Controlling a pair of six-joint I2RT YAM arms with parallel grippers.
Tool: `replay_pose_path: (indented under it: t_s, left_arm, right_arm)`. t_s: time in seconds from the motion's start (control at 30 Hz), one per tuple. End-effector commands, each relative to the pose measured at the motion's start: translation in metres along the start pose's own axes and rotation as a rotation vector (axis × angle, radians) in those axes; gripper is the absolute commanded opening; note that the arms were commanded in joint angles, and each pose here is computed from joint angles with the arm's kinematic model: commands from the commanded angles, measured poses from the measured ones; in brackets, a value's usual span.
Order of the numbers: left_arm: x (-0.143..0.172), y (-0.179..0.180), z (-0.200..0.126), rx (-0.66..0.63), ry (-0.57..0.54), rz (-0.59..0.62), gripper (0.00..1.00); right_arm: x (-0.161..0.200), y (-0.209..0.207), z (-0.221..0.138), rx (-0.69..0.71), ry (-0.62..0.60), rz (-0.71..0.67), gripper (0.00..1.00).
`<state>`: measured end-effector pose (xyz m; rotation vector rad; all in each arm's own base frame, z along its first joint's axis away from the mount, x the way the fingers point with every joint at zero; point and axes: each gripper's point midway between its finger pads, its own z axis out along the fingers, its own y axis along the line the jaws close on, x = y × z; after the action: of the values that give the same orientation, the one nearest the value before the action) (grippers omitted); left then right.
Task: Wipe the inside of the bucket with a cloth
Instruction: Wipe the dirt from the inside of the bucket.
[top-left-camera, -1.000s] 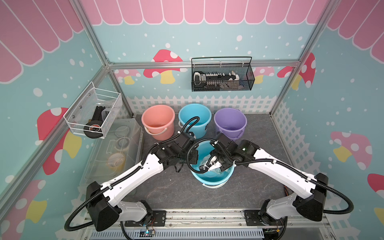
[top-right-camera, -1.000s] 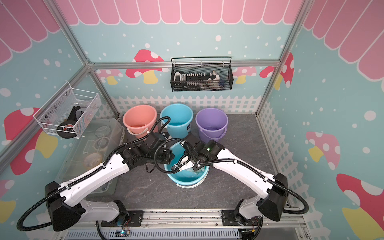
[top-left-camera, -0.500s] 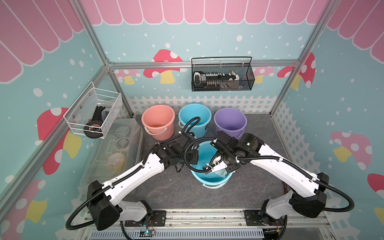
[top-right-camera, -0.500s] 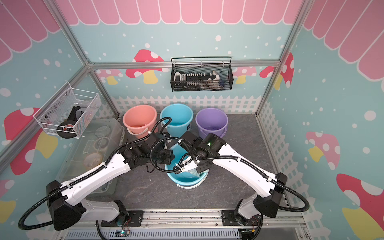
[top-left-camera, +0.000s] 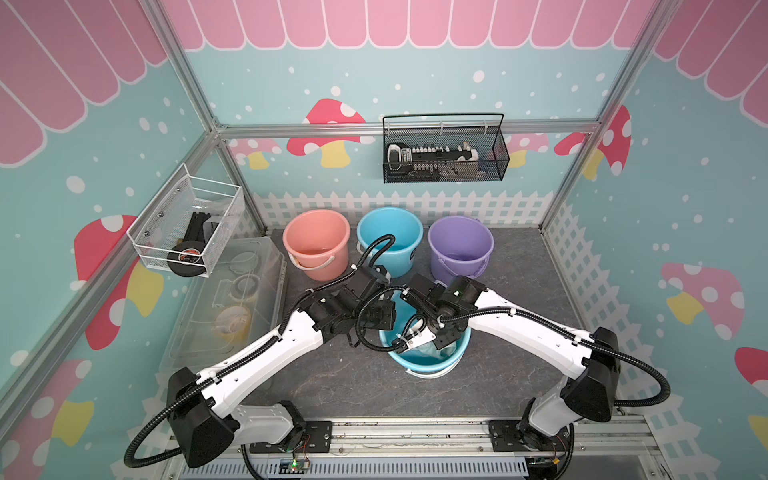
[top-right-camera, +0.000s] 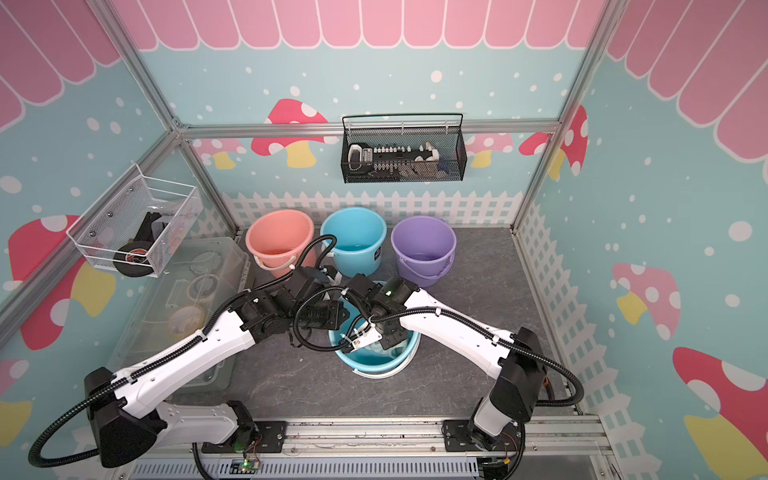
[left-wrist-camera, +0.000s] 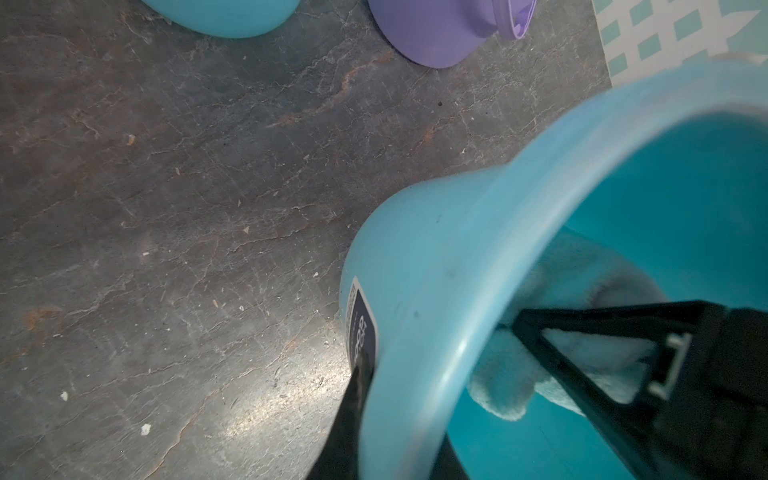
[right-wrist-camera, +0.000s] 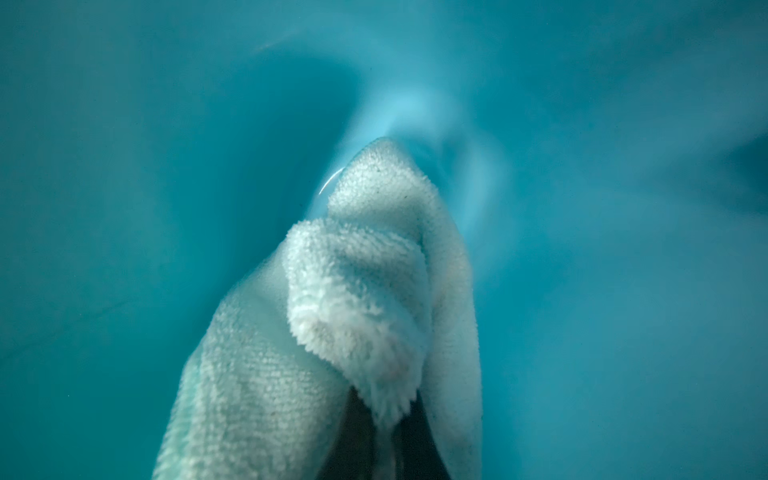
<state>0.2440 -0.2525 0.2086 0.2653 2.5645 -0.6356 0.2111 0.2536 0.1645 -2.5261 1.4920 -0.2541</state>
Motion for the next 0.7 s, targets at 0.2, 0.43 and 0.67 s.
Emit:
replay_pose_path:
  t_s: [0.2, 0.43, 0.67]
  left_arm:
    - [-0.018, -0.021, -0.016, 0.101, -0.089, -0.017, 0.00]
    - [-0.019, -0.009, -0.007, 0.040, -0.099, -0.014, 0.00]
    - [-0.023, 0.011, 0.004, -0.052, -0.120, 0.003, 0.00]
  right_arm:
    - [-0.008, -0.004, 0.057, 0.036, -0.150, 0.100, 0.00]
    - [-0.015, -0.020, 0.041, 0.116, -0.249, 0.217, 0.00]
    - [-0.012, -0.031, -0.023, 0.158, -0.325, 0.488, 0.00]
